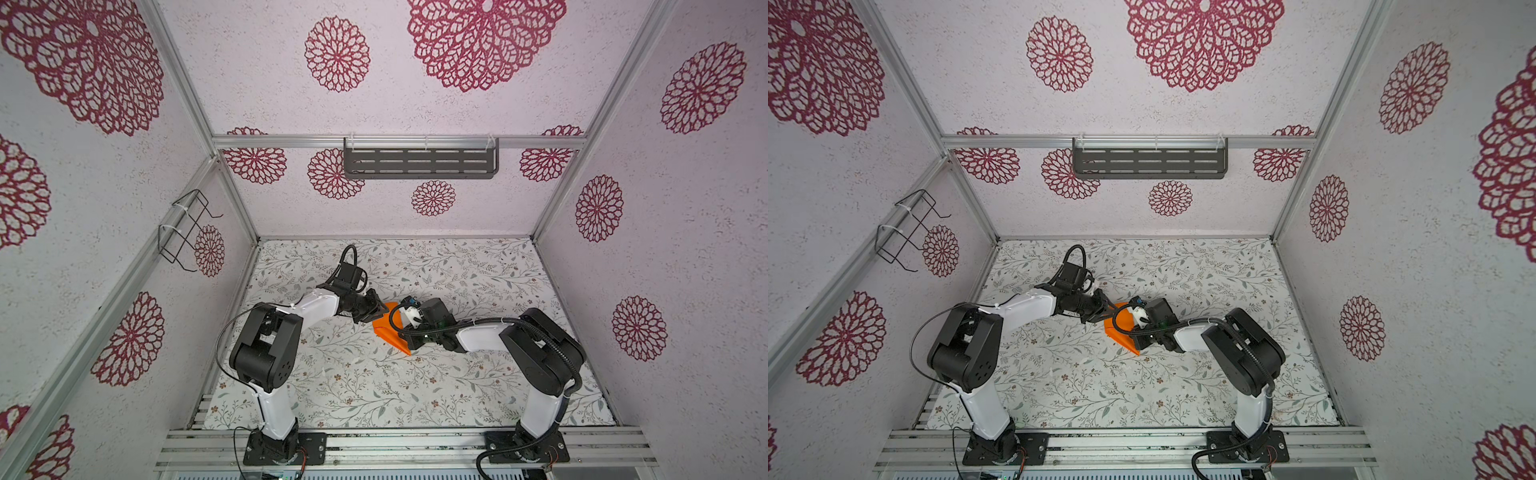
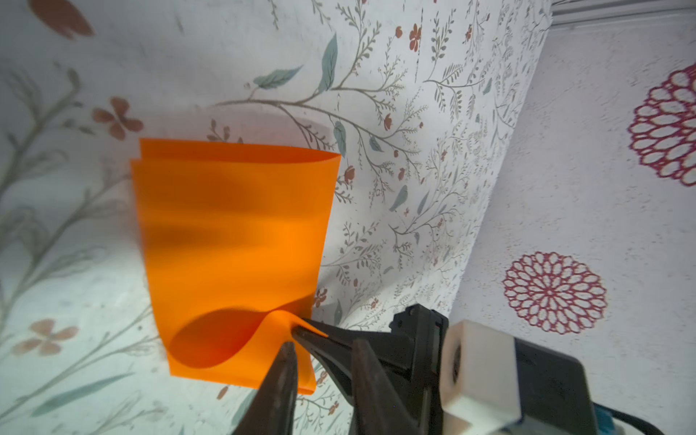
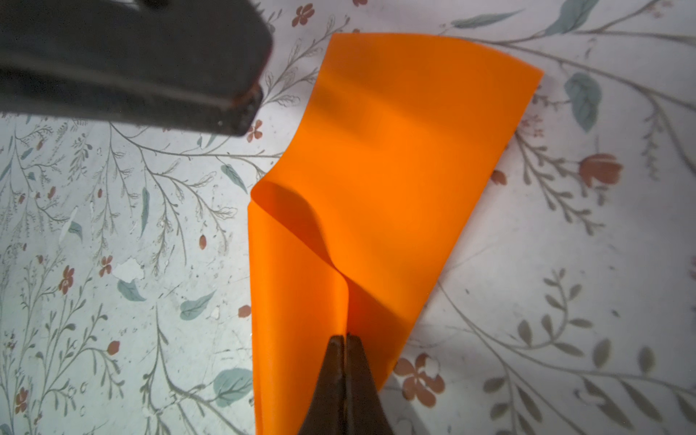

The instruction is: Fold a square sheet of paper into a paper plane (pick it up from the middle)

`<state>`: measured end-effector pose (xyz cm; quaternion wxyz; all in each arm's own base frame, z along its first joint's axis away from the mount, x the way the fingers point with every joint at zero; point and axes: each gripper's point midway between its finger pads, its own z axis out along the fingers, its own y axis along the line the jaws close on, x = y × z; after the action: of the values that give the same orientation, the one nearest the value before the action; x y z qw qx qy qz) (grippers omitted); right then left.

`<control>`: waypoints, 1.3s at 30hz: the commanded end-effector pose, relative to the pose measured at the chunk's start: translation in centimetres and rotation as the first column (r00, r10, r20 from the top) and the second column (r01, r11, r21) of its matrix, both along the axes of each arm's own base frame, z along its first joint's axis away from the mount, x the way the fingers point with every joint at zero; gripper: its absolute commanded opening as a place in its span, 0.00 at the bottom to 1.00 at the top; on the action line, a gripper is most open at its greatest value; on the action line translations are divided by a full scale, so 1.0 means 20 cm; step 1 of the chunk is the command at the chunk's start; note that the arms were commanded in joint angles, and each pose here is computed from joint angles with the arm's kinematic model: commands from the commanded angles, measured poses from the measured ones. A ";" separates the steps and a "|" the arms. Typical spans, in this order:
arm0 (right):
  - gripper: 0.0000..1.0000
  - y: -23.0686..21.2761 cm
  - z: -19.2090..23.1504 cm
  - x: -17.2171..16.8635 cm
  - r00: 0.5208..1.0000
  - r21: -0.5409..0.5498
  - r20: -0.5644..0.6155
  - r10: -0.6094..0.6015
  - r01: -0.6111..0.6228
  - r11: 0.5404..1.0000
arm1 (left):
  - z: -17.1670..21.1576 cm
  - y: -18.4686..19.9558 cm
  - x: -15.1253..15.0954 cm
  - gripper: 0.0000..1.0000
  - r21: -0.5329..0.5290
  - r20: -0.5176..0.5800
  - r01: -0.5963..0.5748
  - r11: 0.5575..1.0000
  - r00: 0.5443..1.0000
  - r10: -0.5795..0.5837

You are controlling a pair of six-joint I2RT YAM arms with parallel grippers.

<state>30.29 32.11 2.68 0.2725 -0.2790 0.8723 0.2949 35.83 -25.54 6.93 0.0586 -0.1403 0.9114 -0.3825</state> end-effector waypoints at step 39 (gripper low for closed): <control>0.04 0.01 -0.06 -0.01 0.995 -0.006 -0.104 0.006 -0.006 1.000 | -0.27 -0.06 -0.22 0.08 0.063 -0.192 0.025 0.998 0.981 -0.012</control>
<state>30.39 32.88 2.66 0.2486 -0.2794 0.8711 0.3184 31.34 -26.84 1.57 -0.0316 -0.1653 0.9222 -0.3483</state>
